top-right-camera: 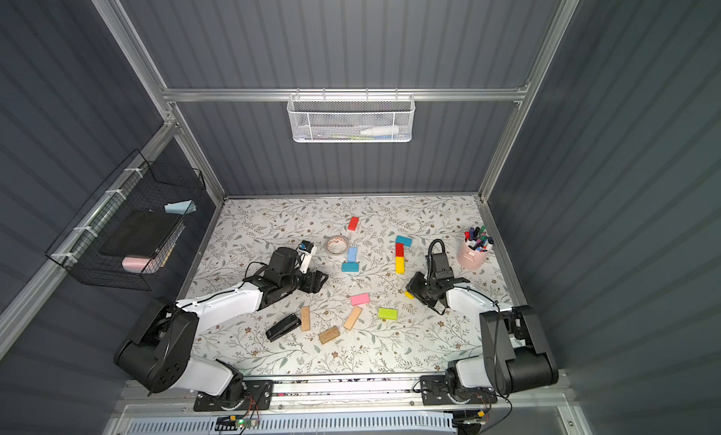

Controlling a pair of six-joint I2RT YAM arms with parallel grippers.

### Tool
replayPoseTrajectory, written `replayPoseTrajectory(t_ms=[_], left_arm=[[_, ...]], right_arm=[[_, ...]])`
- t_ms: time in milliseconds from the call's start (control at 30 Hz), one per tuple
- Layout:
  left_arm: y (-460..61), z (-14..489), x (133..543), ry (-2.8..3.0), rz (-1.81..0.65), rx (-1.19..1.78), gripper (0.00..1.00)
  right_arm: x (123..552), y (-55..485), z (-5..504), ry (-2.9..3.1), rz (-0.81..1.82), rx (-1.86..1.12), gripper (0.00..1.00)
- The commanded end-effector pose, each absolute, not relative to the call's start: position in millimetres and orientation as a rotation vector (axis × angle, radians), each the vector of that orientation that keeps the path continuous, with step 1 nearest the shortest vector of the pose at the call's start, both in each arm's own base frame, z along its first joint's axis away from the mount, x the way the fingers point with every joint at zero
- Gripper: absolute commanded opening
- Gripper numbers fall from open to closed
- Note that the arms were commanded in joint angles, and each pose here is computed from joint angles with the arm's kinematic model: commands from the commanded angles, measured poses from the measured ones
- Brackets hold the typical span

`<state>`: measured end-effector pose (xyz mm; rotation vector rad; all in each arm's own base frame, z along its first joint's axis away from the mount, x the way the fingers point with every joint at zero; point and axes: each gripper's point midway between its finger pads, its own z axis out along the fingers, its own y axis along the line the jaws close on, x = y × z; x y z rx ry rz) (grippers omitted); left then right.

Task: Assemble the letter c with building blocks
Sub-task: Place the building block at the center of the board.

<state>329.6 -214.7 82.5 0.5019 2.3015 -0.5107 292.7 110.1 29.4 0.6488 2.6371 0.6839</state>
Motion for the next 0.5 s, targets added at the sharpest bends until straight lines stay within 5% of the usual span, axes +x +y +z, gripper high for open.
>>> replayPoseTrajectory(t_ms=[0,467], left_arm=[[-217.8,89.3,329.5,2.285,-0.508,0.525,0.77],[-217.7,88.8,329.5,2.287,-0.506,0.524,0.77]], right_arm=[[306.5,119.8,39.5,2.598,0.771,0.653,0.38],[301.9,126.9,41.5,2.583,0.845,0.645,0.45]])
